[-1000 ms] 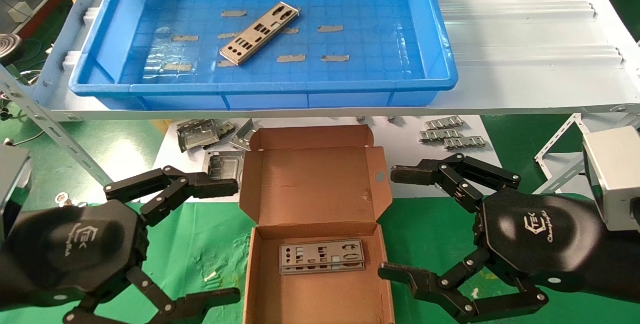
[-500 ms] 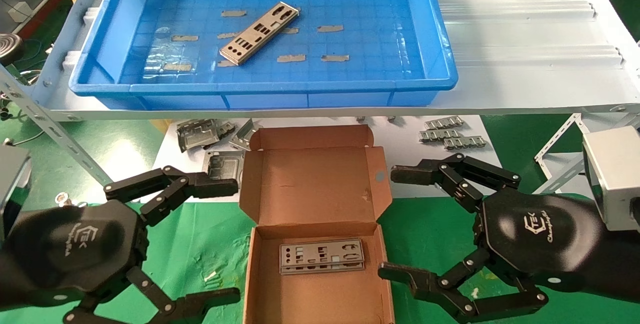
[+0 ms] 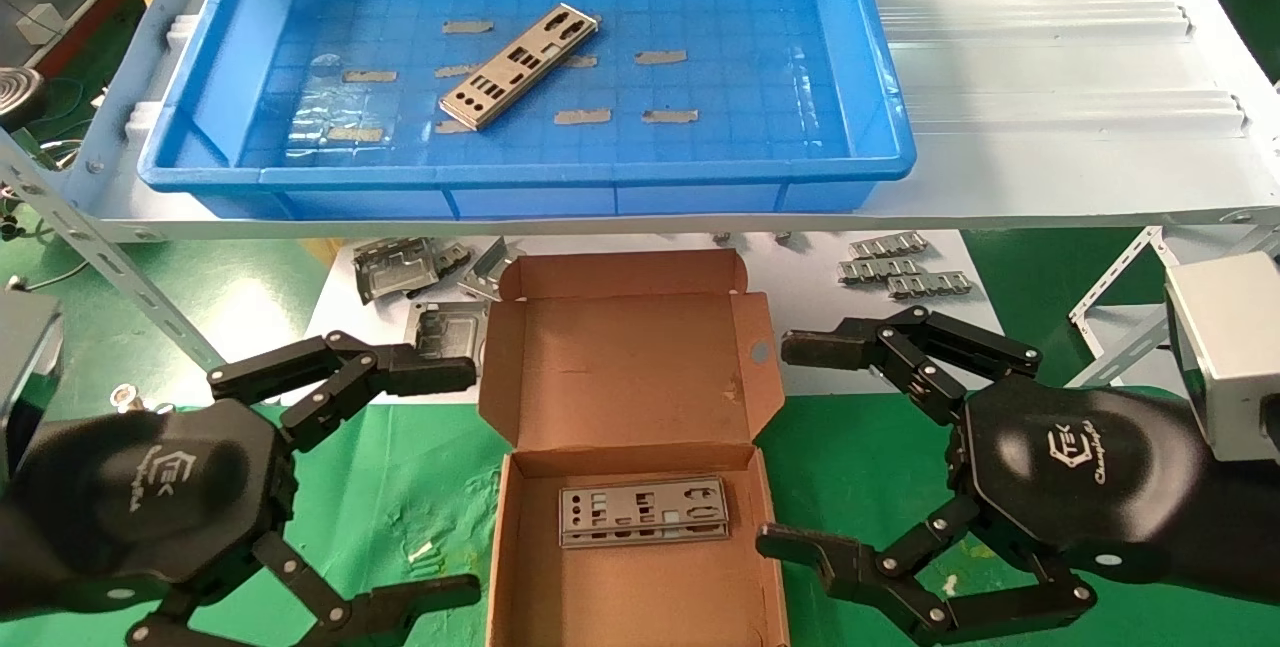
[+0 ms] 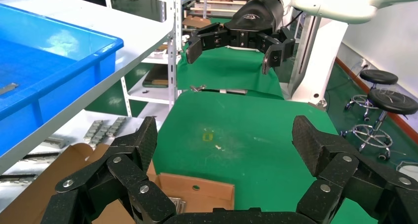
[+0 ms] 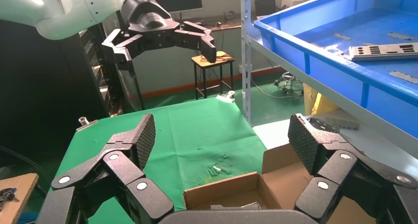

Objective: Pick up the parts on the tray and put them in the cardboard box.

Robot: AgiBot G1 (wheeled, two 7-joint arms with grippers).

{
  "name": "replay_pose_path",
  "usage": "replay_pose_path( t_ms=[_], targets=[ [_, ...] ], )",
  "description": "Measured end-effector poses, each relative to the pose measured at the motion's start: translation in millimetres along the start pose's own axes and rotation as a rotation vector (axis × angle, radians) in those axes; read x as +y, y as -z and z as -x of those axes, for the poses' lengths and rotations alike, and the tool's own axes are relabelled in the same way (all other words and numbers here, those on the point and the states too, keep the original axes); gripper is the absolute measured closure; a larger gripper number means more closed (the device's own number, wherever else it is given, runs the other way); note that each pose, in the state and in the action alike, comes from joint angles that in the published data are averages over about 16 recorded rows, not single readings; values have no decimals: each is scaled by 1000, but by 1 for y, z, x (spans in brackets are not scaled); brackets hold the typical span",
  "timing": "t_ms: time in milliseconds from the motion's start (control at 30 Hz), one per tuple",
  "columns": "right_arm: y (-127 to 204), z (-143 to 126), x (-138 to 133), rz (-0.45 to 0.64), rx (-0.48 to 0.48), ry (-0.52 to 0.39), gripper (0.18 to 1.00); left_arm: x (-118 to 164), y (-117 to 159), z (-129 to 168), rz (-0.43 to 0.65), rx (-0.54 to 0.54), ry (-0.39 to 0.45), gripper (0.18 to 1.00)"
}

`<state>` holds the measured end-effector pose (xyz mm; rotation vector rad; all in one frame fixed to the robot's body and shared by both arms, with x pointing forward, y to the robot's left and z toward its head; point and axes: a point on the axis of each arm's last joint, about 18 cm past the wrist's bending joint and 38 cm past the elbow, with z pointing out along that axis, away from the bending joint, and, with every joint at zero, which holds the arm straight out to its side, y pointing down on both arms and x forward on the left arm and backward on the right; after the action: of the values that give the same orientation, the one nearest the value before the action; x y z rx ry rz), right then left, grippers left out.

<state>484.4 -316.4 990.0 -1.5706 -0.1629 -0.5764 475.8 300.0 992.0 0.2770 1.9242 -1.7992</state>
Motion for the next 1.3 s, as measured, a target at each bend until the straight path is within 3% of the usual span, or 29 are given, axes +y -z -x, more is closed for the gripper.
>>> replay_pose_path(
  t_ms=[1300],
  targets=[
    [0,0,0,0,0,0,179,0,0,0,0,0,0,184]
  ],
)
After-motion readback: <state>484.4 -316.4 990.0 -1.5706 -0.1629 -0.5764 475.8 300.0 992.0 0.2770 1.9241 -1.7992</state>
